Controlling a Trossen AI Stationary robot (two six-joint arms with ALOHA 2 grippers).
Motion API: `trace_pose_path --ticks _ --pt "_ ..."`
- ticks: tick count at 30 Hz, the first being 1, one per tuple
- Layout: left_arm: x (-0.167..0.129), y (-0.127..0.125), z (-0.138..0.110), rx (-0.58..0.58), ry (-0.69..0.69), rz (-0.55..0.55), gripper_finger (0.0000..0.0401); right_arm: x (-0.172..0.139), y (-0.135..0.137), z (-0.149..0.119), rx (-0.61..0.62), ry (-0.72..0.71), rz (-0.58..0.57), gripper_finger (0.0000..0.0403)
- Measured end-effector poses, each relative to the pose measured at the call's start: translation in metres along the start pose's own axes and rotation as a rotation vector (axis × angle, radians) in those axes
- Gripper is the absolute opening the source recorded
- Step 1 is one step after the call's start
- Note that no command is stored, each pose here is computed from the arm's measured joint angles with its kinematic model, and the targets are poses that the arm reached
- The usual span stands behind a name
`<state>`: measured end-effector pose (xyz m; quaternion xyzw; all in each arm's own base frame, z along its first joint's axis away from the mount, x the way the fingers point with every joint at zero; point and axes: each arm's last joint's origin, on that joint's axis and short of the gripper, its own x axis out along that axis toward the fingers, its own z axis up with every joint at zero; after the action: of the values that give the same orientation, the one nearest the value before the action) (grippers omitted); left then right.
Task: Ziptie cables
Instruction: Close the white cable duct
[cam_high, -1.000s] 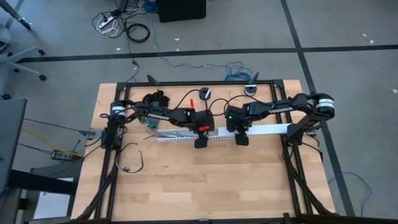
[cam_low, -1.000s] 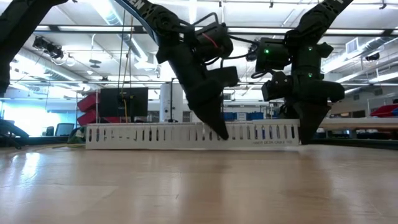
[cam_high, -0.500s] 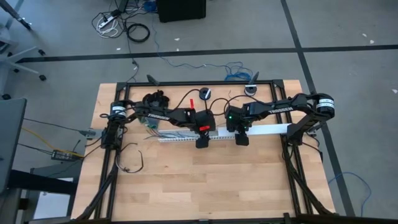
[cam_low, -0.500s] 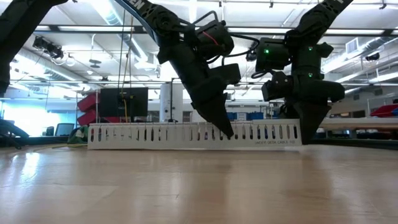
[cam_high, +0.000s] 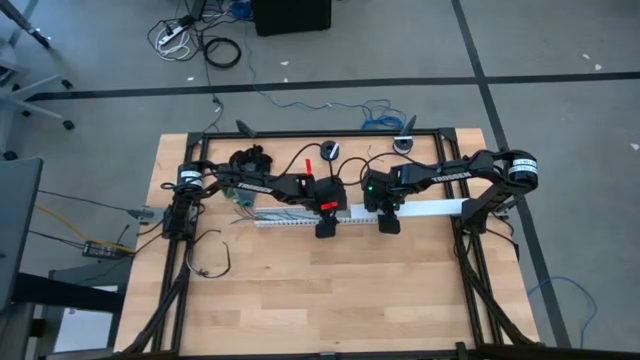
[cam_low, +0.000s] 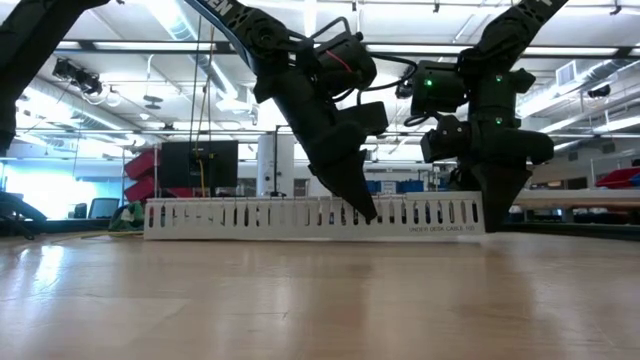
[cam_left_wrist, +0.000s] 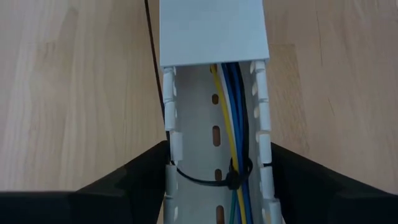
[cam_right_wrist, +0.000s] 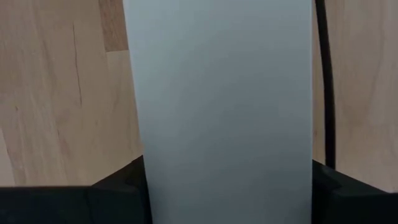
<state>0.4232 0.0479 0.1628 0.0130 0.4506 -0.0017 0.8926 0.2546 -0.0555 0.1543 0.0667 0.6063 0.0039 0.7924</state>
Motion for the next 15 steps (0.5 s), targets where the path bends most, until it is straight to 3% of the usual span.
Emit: trace_pose_path --ticks 15 --pt "0.0002 -0.0005 0.0000 -0.003 -0.001 -0.005 0.0244 0.0001 0.0003 -0.0005 -0.001 0.003 0.008 0.0228"
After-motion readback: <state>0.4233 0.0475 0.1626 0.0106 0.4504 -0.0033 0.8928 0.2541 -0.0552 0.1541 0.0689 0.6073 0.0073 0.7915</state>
